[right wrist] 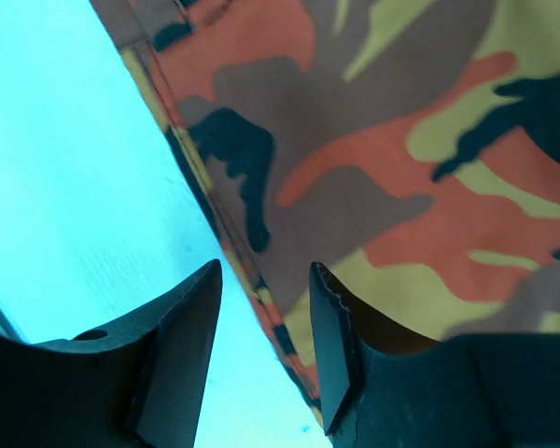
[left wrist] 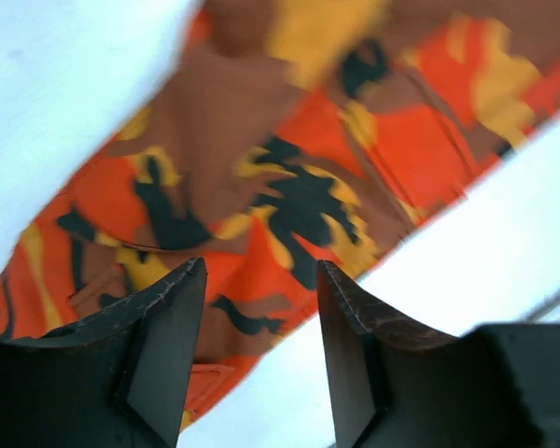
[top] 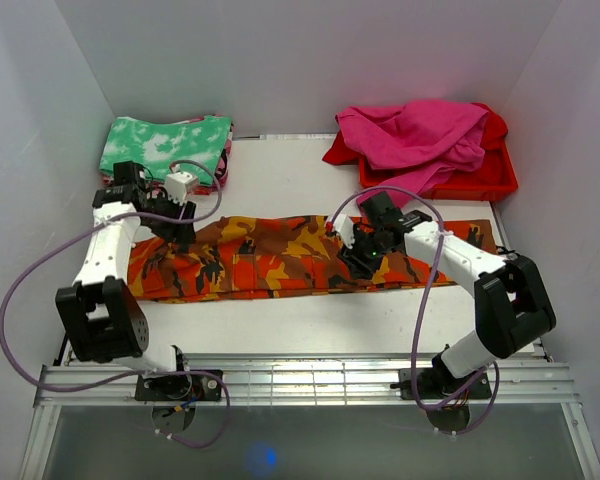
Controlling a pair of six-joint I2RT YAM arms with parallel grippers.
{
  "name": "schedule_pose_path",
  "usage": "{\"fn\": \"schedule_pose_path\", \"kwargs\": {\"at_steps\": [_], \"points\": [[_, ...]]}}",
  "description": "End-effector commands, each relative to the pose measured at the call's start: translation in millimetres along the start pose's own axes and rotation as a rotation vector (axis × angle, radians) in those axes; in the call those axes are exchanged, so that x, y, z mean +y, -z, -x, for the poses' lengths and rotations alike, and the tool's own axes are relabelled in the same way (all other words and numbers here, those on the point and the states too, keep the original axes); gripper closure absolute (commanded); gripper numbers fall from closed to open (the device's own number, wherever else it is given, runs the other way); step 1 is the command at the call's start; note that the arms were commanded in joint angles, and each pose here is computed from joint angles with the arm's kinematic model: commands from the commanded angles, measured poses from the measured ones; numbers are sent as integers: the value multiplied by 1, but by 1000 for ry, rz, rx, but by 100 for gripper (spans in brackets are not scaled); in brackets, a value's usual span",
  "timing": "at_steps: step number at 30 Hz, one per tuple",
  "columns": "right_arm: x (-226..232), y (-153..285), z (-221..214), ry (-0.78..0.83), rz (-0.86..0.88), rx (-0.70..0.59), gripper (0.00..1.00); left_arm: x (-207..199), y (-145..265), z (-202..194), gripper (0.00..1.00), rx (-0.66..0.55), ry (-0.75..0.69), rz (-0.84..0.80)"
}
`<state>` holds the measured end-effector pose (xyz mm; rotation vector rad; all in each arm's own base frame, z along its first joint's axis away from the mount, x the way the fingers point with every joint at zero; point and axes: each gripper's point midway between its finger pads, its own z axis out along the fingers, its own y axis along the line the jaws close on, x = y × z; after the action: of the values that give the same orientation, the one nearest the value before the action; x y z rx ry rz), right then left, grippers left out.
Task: Fold and stack the trousers
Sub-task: Fold the trousers
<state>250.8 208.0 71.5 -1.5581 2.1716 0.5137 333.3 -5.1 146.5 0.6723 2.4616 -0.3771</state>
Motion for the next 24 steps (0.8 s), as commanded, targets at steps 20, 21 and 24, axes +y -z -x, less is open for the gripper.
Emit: {"fn": "schedule_pose_path", "kwargs": {"at_steps": [20, 21, 24], "points": [[-28, -6, -72, -4, -51, 121, 53, -142, -98, -46, 55, 44, -716, -197], [-29, -9, -76, -5, -54, 134, 53, -144, -101, -45, 55, 42, -729, -198], [-33, -18, -88, -31, -69, 173, 54, -152, -106, -53, 54, 61, -753, -239]]}}
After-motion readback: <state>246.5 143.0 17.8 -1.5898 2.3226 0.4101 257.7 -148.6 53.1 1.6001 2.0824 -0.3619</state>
